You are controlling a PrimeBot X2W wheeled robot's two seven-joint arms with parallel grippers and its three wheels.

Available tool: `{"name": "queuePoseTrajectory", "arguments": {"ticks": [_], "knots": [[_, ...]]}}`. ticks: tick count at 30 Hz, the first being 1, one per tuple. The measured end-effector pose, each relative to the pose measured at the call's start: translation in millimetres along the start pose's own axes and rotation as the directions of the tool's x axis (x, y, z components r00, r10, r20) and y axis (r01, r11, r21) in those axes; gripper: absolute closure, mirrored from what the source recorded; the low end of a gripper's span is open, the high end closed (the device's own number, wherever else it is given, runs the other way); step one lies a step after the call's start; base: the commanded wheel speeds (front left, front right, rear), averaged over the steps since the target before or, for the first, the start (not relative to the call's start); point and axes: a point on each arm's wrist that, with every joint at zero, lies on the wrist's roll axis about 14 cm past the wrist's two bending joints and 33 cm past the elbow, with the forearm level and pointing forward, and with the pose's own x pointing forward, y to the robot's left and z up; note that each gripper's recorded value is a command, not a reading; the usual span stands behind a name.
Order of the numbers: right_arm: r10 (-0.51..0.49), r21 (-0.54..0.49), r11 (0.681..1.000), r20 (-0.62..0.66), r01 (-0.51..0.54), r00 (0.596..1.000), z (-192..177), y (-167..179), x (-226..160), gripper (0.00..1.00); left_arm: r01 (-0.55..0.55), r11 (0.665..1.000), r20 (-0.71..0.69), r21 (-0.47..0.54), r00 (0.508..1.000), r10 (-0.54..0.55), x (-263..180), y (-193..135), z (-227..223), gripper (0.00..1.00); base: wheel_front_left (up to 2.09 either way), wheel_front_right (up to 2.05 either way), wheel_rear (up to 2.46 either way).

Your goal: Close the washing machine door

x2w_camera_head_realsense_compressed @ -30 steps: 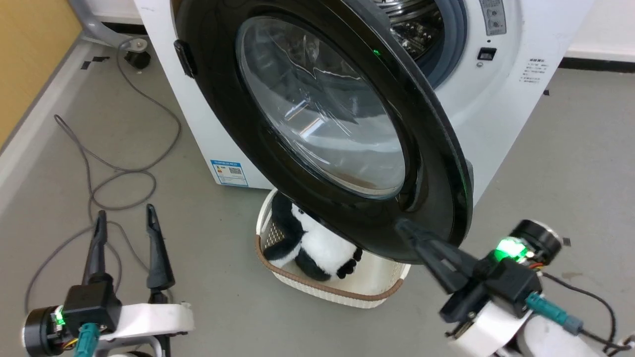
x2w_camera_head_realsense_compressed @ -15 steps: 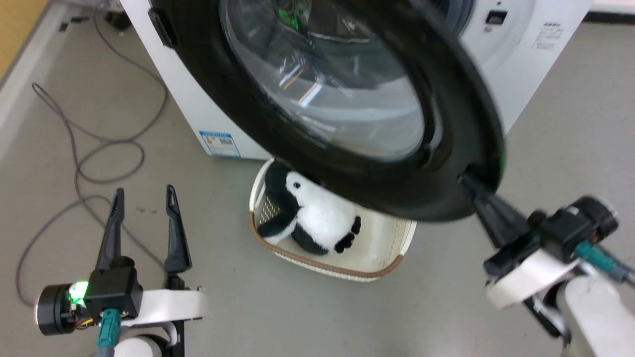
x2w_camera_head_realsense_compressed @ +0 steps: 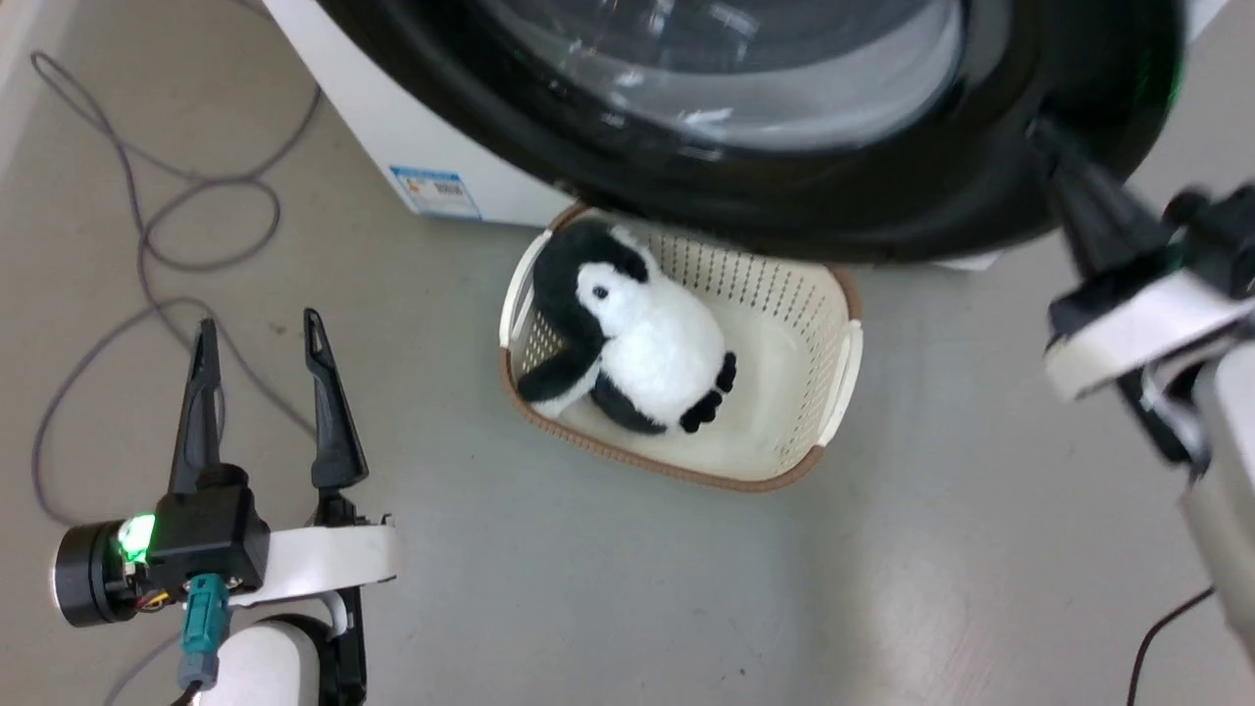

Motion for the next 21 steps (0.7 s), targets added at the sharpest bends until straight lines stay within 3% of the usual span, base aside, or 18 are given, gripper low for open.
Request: {"name": "queuePoseTrajectory", "arguments": {"ticks": [12, 21], "knots": [[-0.078, 0.0, 0.997, -0.012, 0.078, 0.997, -13, -42, 55, 1.0, -0.029, 0.999, -0.046, 0.016, 0.998, 0.03, 8, 4, -21, 0.0, 0.0, 0.0, 0.0], [-0.098, -0.007, 0.995, -0.03, 0.098, 0.995, -21, -50, 63, 1.0, -0.038, 0.999, -0.055, 0.019, 0.998, 0.039, 11, 3, -27, 0.0, 0.0, 0.0, 0.0]]}}
